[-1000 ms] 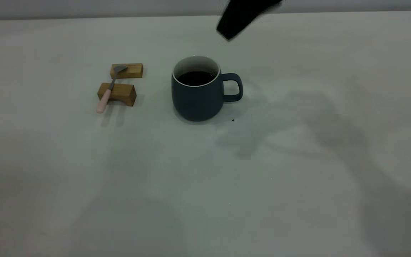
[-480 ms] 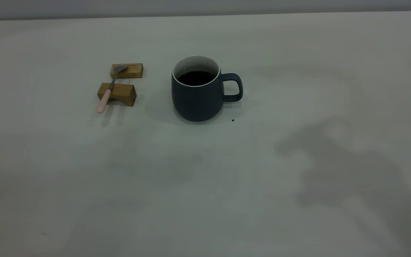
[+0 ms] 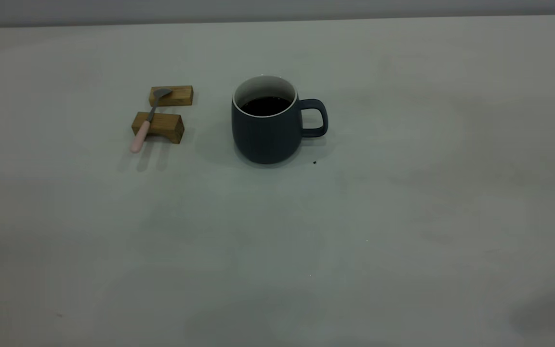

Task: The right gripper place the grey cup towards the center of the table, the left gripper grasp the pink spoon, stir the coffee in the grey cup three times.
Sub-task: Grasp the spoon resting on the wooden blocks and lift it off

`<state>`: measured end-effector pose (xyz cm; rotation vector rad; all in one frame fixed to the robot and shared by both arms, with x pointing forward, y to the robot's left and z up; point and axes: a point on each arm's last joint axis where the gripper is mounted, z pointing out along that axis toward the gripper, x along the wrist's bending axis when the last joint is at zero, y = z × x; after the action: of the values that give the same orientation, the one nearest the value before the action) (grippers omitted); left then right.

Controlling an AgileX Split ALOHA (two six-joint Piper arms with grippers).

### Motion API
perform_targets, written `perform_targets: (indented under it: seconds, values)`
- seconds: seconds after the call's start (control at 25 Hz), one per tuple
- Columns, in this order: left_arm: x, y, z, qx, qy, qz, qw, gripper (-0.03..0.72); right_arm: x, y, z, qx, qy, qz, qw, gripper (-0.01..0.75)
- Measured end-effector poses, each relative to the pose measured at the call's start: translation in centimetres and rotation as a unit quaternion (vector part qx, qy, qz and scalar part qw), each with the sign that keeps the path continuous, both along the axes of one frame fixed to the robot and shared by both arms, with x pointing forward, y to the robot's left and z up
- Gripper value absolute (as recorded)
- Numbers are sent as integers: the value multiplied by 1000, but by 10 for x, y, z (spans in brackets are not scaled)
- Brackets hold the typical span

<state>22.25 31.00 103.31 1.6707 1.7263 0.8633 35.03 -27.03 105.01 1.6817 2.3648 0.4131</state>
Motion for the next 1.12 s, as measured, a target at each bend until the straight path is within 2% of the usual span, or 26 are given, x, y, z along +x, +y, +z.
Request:
perform_targets:
  seconds: [0.2, 0.4, 0.8, 1.12]
  values:
    - [0, 0, 0, 0, 0, 0, 1000, 254, -35, -9, -25, 13, -47, -17, 999, 491]
    - [0, 0, 0, 0, 0, 0, 1000, 254, -60, -17, -20, 29, -126, -34, 991, 491]
    - [0, 0, 0, 0, 0, 0, 1000, 254, -110, -30, -11, 65, -295, -75, 950, 491]
    - [0, 0, 0, 0, 0, 0, 1000, 254, -113, -30, -11, 58, -304, -101, 946, 491]
